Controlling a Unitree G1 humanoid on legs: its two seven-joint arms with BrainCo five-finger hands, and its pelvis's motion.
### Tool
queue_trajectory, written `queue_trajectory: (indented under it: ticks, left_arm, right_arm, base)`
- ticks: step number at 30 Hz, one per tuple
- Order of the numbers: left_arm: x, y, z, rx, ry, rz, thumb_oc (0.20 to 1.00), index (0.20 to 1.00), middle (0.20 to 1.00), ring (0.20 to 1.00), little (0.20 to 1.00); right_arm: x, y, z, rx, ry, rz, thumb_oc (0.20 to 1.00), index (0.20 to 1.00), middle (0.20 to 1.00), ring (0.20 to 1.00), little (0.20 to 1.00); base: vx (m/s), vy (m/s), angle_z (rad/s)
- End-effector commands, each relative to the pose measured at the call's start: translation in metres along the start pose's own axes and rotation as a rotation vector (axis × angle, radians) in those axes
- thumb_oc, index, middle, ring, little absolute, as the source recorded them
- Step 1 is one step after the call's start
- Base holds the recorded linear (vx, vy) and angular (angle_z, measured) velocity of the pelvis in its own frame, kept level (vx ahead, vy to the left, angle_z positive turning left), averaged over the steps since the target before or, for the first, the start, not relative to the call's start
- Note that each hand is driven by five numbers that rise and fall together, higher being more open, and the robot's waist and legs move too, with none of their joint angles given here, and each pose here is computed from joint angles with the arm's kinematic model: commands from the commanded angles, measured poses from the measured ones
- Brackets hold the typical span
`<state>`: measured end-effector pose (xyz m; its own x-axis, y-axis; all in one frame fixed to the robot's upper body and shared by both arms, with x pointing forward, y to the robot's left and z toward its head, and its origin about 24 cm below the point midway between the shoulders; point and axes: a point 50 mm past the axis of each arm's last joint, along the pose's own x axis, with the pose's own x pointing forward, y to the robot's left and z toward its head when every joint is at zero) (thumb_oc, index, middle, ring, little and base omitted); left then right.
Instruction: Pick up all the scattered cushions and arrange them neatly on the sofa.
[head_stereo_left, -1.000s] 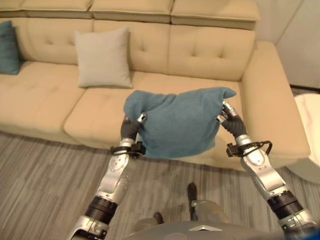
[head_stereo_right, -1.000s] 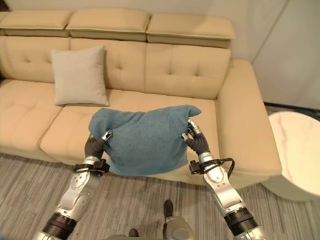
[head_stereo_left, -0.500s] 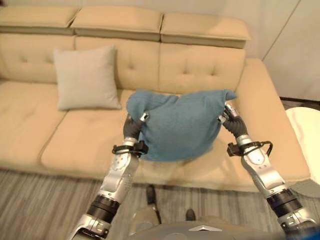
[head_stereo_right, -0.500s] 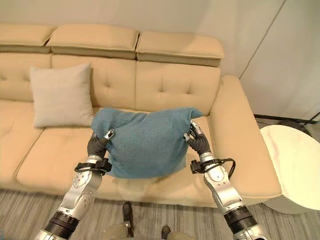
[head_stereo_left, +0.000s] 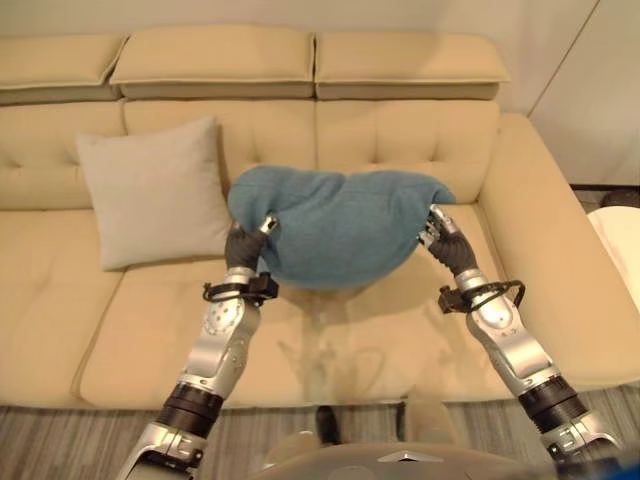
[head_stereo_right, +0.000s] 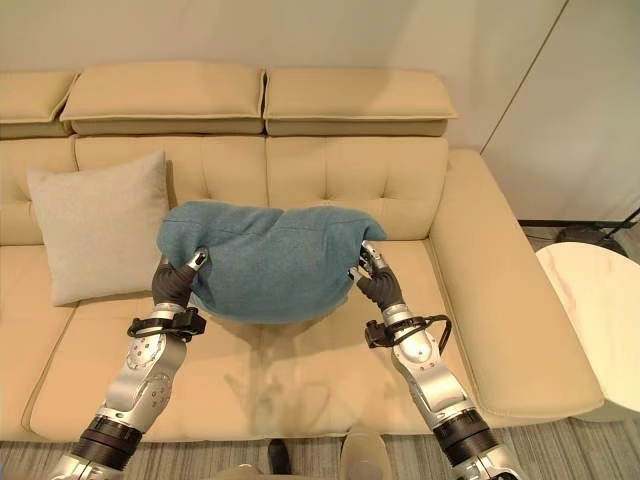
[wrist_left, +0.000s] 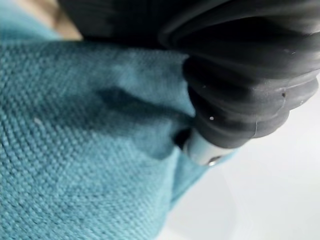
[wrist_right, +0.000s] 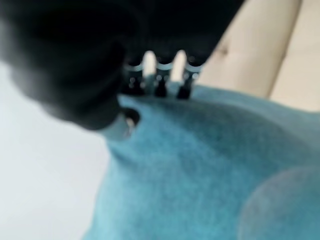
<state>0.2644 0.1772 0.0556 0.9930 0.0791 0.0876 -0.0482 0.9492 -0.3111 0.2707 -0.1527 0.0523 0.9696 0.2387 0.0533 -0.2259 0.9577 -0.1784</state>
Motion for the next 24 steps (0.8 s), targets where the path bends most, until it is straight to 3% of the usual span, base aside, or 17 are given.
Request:
queue_trajectory:
  ticks: [1,12,24]
  left_arm:
    - [0.013,-0.063,0.045,-0.043,-0.264,-0.299,0.200,0.200,0.200,0.200,0.200]
    - [0.047,-0.086,0.050,-0.080,-0.255,-0.280,0.200,0.200,0.200,0.200,0.200]
    - [0.113,-0.124,0.130,0.060,-0.470,-0.261,0.200,0.200,0.200,0.200,0.200]
  right_arm:
    - [0.024,0.021,0.065,-0.002,-0.325,0.121,0.200,0.200,0.200,0.200,0.200]
    - [0.051,0.025,0.085,-0.036,-0.362,0.123,0.200,0.200,0.200,0.200,0.200]
    - [0.116,0.016,0.185,-0.172,-0.575,-0.001,0.200,0.200,0.200,0.200,0.200]
  base:
    - [0.17,-0.109,-0.06]
    - [0.01,-0.074,0.08]
    - [-0.14,-0.029,-0.07]
